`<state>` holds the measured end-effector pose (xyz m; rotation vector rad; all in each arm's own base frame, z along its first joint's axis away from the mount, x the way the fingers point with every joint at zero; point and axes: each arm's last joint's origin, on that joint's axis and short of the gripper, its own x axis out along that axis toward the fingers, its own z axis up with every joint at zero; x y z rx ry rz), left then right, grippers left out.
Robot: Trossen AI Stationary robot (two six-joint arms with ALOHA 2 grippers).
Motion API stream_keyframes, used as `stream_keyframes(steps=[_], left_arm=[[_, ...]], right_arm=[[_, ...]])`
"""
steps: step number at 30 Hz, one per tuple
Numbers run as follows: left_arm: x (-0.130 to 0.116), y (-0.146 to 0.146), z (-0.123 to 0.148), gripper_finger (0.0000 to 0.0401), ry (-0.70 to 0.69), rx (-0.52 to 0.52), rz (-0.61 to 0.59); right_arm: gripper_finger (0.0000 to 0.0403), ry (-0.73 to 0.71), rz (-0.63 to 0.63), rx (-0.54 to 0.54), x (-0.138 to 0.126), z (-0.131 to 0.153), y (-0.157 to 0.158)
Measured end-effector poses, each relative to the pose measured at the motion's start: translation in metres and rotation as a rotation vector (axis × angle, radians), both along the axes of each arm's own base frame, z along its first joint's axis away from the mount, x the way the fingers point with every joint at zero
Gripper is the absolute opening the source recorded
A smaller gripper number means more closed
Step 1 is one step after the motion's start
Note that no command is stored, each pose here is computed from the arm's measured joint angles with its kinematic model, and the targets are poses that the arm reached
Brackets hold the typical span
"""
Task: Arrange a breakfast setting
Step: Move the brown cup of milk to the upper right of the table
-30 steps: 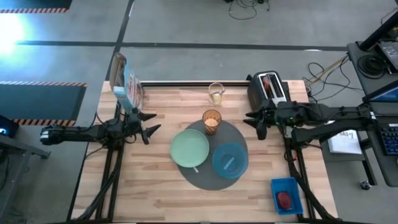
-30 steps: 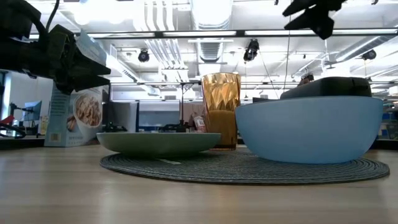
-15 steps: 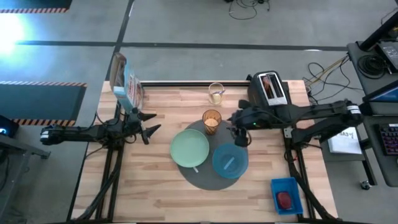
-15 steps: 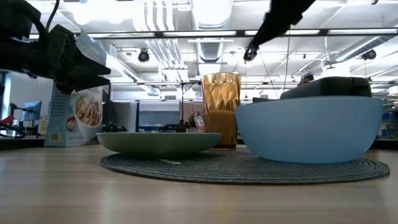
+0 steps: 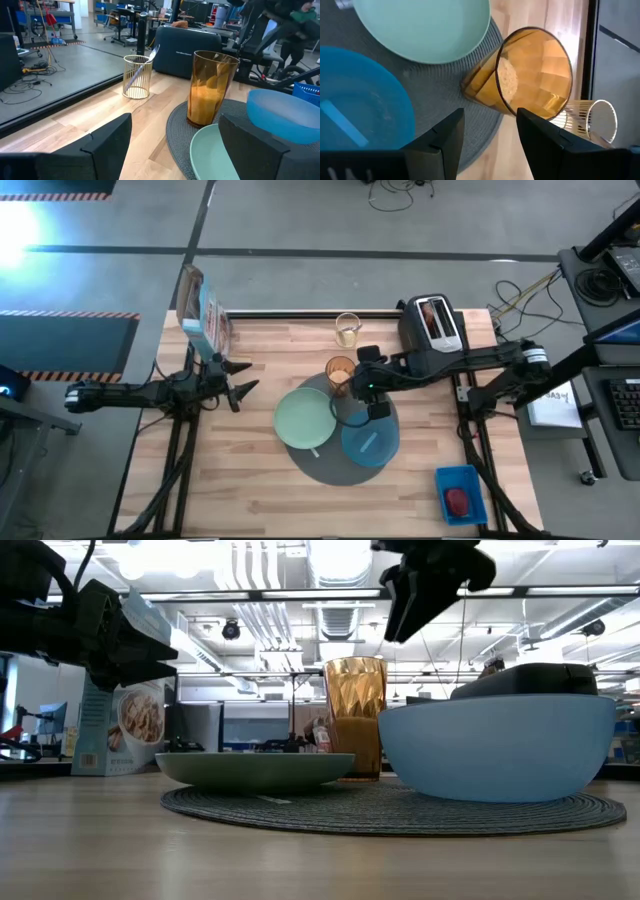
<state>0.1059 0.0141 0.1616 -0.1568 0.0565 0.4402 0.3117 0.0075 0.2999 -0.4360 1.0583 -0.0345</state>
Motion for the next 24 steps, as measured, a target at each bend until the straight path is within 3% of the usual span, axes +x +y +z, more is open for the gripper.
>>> stream_keyframes(steps=[24], left_arm=[[0.000,0.000,0.000,0.0282,0.000,0.000,0.000]], right_arm=[[0.0178,0.038,0.067,-0.118,0.030,-0.021,-0.009]])
